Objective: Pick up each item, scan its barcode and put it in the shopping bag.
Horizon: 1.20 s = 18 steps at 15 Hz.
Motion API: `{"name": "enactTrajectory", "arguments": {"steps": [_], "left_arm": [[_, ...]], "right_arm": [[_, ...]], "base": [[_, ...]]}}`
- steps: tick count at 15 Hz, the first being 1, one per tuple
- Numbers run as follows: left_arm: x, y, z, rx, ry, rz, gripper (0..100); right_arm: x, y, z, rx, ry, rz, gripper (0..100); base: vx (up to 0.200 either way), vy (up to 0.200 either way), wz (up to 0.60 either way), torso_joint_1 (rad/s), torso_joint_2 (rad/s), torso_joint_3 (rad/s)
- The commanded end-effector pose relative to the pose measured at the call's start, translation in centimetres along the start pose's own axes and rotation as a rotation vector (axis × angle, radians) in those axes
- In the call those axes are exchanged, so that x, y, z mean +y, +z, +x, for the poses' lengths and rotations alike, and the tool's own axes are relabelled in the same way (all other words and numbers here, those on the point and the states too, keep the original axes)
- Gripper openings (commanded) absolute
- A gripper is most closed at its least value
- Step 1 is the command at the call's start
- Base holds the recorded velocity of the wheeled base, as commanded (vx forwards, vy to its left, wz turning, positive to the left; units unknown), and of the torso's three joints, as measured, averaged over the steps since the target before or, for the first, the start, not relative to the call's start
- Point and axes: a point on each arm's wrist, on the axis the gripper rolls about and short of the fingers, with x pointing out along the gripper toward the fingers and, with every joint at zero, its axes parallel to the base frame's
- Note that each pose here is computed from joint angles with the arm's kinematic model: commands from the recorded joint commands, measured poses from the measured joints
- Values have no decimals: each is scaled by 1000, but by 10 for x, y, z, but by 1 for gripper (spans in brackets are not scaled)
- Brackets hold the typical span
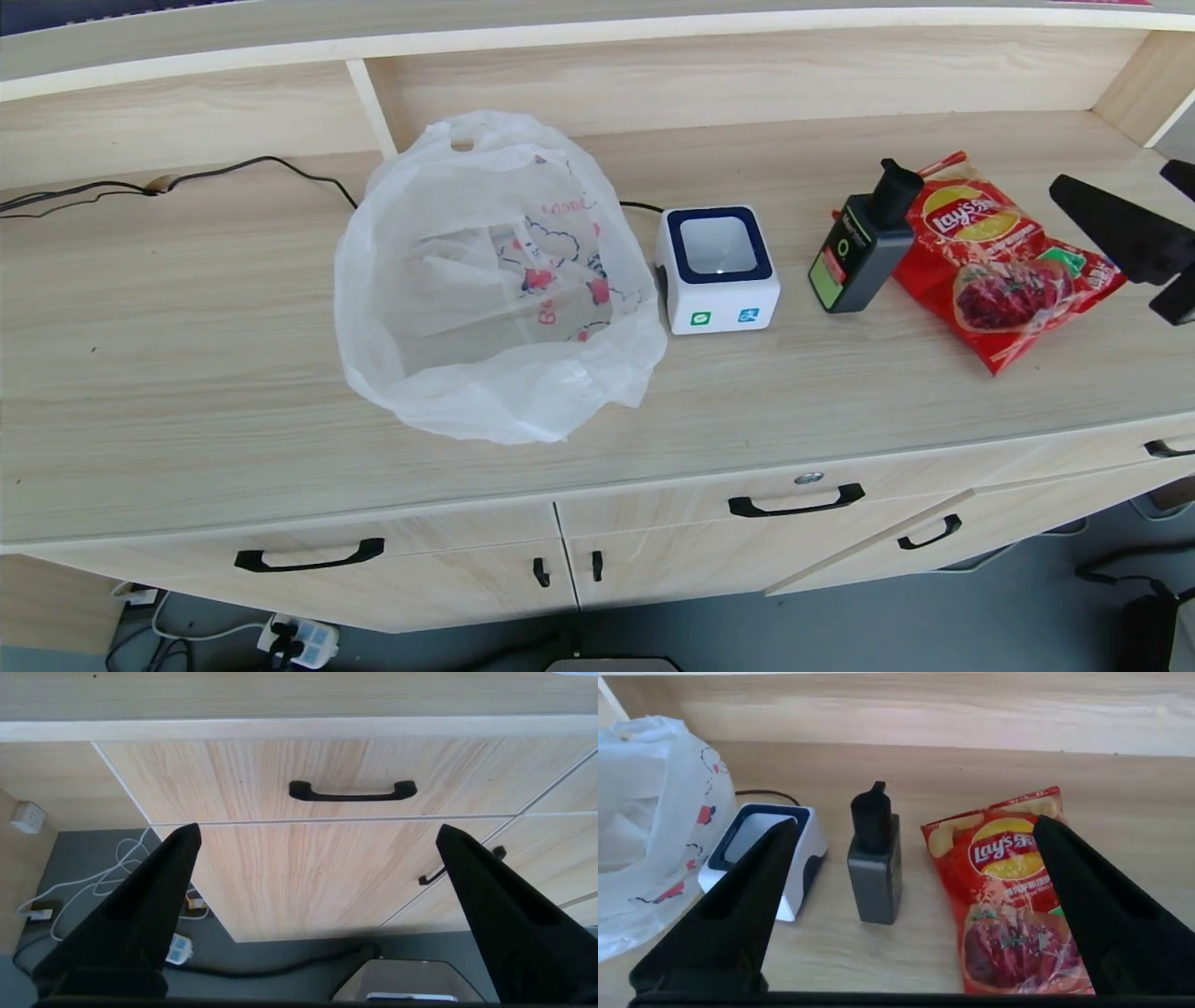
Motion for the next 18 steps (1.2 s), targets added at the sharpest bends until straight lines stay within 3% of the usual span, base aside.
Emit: {"name": "enactTrajectory", "arguments": {"steps": [1, 4, 18], "left_arm": [[0, 0, 0, -1, 0, 2, 100], [0, 0, 0, -1, 0, 3, 100], [0, 0, 0, -3, 0, 0, 100]], "right_arm": [[7, -42, 48, 76, 53, 28, 100], [5, -56, 64, -3, 14, 8, 100], [20, -66, 65, 26, 58, -26, 100]], "base": [[0, 0, 0, 0, 0, 0], [0, 0, 0, 0, 0, 0], [0, 0, 0, 0, 0, 0]]}}
